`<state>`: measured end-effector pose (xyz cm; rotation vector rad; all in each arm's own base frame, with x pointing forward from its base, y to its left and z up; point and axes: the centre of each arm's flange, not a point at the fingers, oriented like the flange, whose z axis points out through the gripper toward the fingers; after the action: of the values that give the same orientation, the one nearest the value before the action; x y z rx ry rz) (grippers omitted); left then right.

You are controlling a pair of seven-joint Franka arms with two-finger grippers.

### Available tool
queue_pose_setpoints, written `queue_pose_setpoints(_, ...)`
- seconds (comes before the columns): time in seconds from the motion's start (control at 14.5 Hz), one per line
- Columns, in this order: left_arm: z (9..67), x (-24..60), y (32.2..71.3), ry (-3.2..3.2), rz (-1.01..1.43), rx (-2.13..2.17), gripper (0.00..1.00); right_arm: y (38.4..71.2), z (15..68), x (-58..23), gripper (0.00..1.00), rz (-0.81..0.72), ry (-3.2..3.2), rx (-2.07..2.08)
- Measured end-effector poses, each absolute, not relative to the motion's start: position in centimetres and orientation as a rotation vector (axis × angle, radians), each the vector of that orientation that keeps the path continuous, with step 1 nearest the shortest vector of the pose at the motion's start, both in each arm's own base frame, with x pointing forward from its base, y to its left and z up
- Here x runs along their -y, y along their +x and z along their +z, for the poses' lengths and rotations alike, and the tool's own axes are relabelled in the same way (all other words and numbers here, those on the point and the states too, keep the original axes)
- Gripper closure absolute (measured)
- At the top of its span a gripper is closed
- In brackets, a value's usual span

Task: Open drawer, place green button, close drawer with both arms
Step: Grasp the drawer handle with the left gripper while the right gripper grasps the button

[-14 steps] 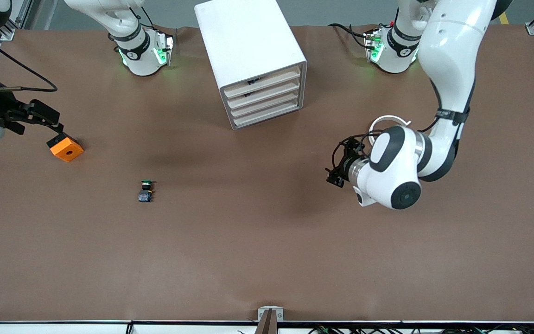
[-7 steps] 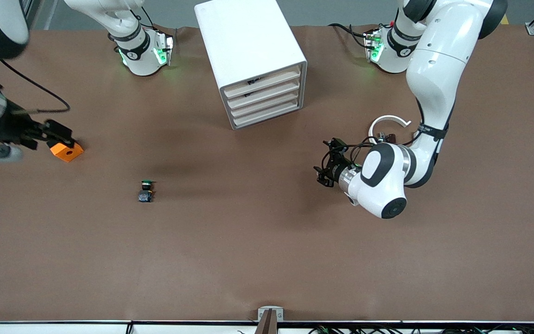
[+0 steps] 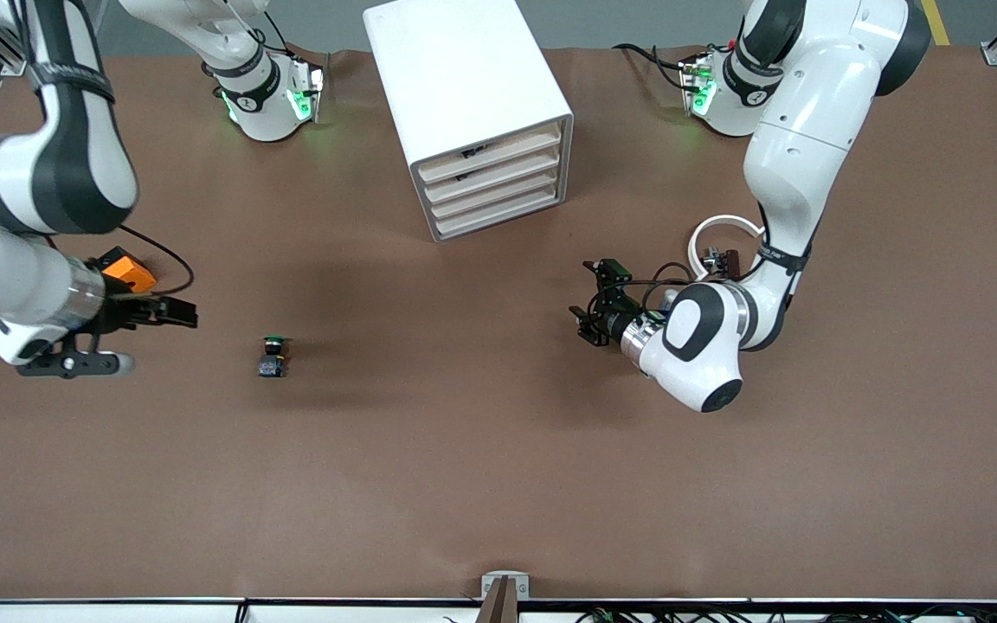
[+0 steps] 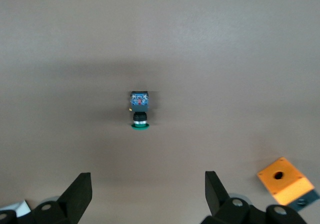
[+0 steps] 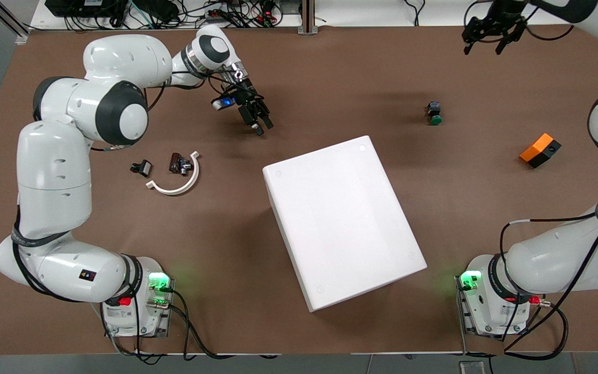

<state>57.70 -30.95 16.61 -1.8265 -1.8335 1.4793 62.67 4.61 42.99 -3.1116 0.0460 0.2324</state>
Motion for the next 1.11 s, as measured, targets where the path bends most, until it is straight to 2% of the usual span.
queue_pose_setpoints(0.28,15.4,33.6,56.1,-1.682,1.499,1.852,0.00,63.6,36.3,-9.2,0.00,0.186,-3.187,-0.067)
queue_pose_setpoints(0.62,14.7,37.2,53.7,-1.569,1.532,1.830,0.00,64.0,27.4,-8.6,0.00,0.166,-3.194,-0.062)
queue_pose_setpoints(0.83,14.8,38.8,52.4,-1.440,1.530,1.824,0.04,64.0,23.8,-7.8,0.00,0.206,-3.196,-0.050)
queue_pose_setpoints(0.9,14.9,39.9,51.6,-1.401,1.522,1.817,0.08,63.9,22.9,-7.5,0.00,0.218,-3.196,-0.051)
queue_pose_setpoints(0.97,15.0,41.4,50.6,-1.364,1.516,1.805,0.21,63.8,21.9,-7.4,0.00,0.202,-3.195,-0.048)
queue_pose_setpoints(1.11,14.9,44.0,48.4,-1.318,1.489,1.782,0.24,62.9,19.6,-7.5,0.00,0.132,-3.189,-0.036)
